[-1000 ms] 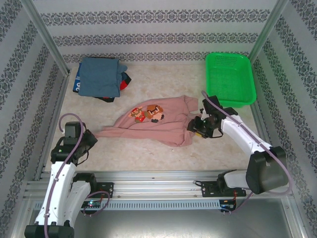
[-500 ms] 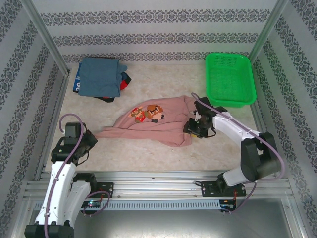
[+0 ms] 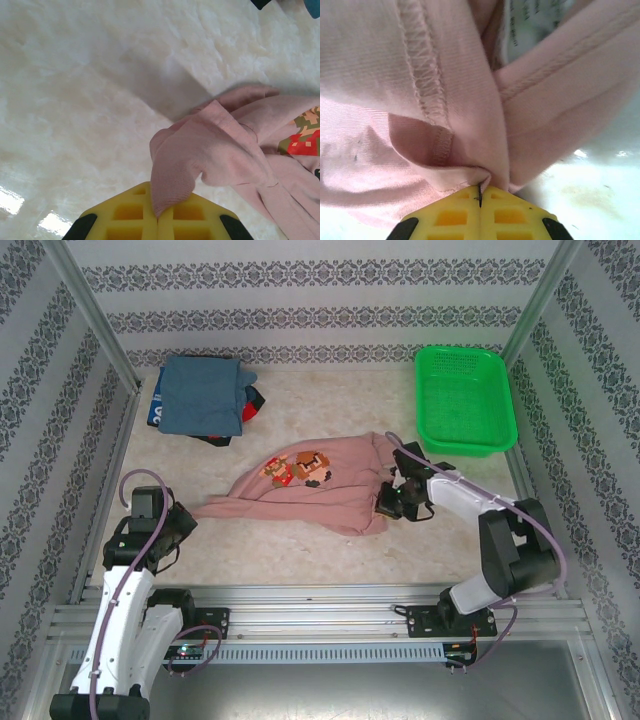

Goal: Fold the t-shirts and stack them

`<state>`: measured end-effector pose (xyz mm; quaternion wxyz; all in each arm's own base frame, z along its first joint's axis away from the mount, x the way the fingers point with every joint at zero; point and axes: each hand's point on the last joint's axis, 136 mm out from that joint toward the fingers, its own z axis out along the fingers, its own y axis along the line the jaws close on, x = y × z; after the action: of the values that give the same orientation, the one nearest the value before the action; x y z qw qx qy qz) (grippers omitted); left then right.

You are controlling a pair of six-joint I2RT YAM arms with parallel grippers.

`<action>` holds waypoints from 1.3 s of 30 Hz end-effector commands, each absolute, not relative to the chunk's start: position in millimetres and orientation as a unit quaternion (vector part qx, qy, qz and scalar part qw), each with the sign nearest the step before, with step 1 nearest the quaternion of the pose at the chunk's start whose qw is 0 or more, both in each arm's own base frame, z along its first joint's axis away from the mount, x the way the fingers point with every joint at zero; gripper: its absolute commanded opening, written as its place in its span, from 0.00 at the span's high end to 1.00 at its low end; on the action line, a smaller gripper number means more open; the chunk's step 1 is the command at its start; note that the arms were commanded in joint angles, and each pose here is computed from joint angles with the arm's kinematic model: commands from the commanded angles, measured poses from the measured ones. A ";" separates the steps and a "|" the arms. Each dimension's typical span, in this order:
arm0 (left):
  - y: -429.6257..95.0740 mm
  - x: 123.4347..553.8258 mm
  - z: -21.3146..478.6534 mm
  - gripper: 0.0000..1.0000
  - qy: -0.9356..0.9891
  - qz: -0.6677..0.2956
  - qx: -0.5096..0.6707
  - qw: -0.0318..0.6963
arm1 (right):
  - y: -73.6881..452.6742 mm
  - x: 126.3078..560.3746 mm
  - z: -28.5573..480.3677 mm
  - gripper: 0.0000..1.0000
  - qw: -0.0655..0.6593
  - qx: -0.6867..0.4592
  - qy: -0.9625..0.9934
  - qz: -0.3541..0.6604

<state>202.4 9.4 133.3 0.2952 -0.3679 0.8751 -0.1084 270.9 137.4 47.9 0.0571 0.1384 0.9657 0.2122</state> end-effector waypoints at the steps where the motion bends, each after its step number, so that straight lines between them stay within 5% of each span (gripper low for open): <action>1: 12.2 200.9 144.4 1.00 0.875 -0.100 -0.362 0.307 | 122.2 267.6 73.2 0.98 0.085 0.154 0.959 0.221; 20: 19.9 213.7 183.8 1.00 0.844 -0.109 -0.374 0.368 | 49.9 186.2 90.3 0.94 0.091 0.290 0.939 0.160; 26: 24.5 217.1 192.5 1.00 0.843 -0.097 -0.368 0.380 | 36.1 189.4 95.4 0.90 0.109 0.313 0.930 0.159; 32: 3.8 228.1 171.2 1.00 0.844 -0.158 -0.364 0.360 | 42.4 188.5 67.2 0.88 0.051 0.331 0.928 0.165; 39: -10.7 229.5 161.2 1.00 0.849 -0.195 -0.340 0.356 | 31.5 183.8 49.1 0.75 0.024 0.356 0.925 0.128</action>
<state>219.7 1.1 153.4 0.3378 -0.3574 0.8571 -0.1532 186.7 41.2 54.7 0.0285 0.3384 0.9282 0.1518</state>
